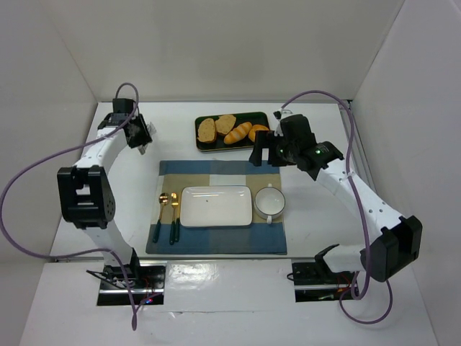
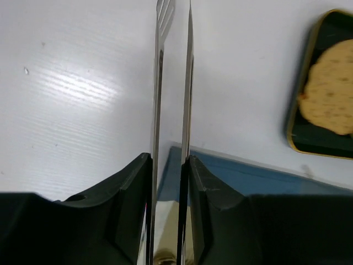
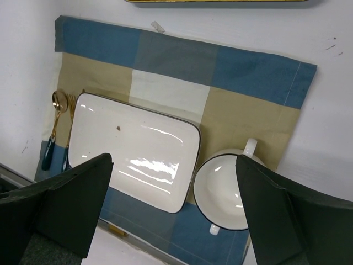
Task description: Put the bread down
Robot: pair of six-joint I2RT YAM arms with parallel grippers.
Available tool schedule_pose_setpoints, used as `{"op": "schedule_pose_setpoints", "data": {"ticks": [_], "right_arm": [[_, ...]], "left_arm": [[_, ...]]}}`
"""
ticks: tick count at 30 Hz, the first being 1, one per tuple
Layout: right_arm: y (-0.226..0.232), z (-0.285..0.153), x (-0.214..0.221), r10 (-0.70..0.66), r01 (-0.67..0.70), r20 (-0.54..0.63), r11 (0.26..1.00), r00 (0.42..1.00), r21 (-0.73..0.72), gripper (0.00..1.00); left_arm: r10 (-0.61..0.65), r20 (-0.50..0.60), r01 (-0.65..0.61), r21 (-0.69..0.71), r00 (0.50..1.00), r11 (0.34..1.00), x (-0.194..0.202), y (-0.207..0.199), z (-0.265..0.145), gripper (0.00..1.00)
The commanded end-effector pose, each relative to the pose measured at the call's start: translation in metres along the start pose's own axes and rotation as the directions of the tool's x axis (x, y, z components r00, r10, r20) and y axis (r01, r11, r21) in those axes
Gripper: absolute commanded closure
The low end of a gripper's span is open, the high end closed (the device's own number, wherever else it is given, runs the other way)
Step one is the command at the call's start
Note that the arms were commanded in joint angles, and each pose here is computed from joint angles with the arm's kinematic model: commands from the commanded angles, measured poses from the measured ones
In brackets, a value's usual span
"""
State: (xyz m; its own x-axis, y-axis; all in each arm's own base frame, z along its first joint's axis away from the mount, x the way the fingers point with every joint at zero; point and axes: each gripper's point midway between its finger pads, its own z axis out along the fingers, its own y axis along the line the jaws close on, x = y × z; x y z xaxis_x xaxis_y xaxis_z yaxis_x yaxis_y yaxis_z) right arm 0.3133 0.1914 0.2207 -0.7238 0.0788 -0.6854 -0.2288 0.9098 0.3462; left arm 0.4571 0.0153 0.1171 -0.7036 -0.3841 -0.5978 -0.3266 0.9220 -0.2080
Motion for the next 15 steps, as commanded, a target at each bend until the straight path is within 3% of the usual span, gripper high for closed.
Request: {"op": "schedule_pose_setpoints", "data": {"ticks": [1, 7, 15], "right_arm": [[0.007, -0.013, -0.014, 0.003, 0.001, 0.08, 0.999, 0.997, -0.044, 0.0], [0.003, -0.016, -0.017, -0.003, 0.01, 0.137, 0.999, 0.991, -0.05, 0.0], [-0.001, -0.024, -0.011, -0.003, 0.013, 0.171, 0.999, 0.985, -0.053, 0.0]], "left_arm": [[0.01, 0.156, -0.032, 0.135, 0.988, 0.99, -0.044, -0.037, -0.054, 0.55], [0.018, 0.231, -0.09, 0.308, 0.973, 0.947, -0.047, -0.076, -0.1, 0.54], [0.165, 0.209, -0.249, 0.486, 0.964, 0.837, -0.003, -0.142, -0.123, 0.5]]}}
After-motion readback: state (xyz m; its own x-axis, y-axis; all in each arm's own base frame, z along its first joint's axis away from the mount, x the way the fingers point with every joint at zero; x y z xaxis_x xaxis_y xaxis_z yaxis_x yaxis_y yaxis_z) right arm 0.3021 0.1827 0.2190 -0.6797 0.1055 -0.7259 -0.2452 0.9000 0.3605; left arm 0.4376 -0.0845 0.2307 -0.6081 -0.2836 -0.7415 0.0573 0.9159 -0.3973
